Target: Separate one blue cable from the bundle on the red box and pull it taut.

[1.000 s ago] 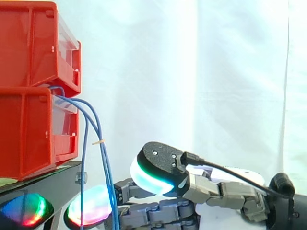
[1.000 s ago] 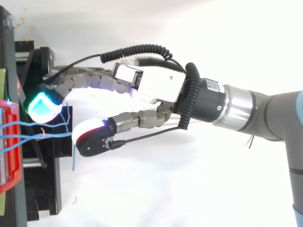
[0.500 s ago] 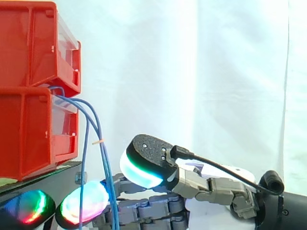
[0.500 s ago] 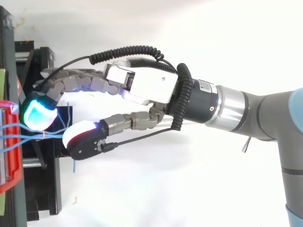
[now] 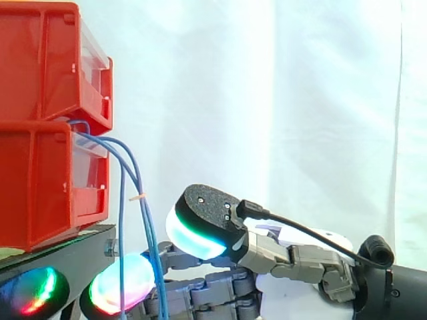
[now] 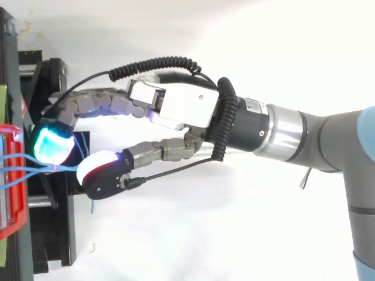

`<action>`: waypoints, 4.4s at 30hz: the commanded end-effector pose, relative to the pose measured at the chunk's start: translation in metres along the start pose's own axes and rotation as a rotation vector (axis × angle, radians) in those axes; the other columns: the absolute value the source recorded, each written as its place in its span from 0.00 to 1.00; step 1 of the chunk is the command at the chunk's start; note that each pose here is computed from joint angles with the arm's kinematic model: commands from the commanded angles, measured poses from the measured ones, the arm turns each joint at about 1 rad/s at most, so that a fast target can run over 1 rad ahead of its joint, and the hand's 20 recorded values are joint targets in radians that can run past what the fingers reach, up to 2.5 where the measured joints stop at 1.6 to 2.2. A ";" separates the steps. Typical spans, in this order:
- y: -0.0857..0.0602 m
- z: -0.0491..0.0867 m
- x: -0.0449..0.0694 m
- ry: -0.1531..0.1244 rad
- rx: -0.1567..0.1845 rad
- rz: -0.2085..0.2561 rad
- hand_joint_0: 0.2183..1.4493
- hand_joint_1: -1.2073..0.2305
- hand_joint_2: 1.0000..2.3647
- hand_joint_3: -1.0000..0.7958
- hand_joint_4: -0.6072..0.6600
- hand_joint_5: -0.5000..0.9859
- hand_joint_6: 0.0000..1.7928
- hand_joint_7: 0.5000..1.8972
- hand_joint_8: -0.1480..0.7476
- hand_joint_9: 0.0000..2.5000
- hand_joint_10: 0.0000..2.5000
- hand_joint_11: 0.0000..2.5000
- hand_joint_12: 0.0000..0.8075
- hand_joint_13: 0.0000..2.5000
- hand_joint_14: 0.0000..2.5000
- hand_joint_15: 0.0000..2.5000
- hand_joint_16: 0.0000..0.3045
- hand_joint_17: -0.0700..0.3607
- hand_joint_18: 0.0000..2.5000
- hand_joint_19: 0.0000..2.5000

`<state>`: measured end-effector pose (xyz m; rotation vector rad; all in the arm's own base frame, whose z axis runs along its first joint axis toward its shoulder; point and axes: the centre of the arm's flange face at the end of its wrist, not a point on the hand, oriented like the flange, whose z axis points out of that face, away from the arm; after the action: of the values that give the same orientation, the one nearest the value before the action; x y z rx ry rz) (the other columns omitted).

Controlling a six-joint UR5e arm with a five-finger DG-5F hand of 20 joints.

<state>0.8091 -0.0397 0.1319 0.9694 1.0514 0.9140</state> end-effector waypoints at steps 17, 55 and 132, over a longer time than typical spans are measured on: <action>0.003 -0.001 0.007 0.011 -0.001 0.005 0.22 0.38 0.00 0.28 0.71 0.29 0.28 0.38 0.42 0.24 0.00 0.01 0.34 0.16 0.00 0.05 0.13 0.37 0.13 0.15; 0.035 -0.005 -0.020 0.051 0.101 0.171 0.31 0.40 0.01 0.37 0.57 0.26 0.47 0.23 0.43 0.29 0.00 0.09 0.33 0.19 0.00 0.08 0.12 0.35 0.16 0.17; 0.073 -0.017 -0.041 0.087 0.193 0.393 0.29 0.35 0.00 0.45 0.57 0.28 0.51 0.19 0.54 0.48 0.01 0.22 0.45 0.29 0.00 0.12 0.17 0.43 0.25 0.19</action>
<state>0.7760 -0.0594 0.2150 1.2568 1.0998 1.1071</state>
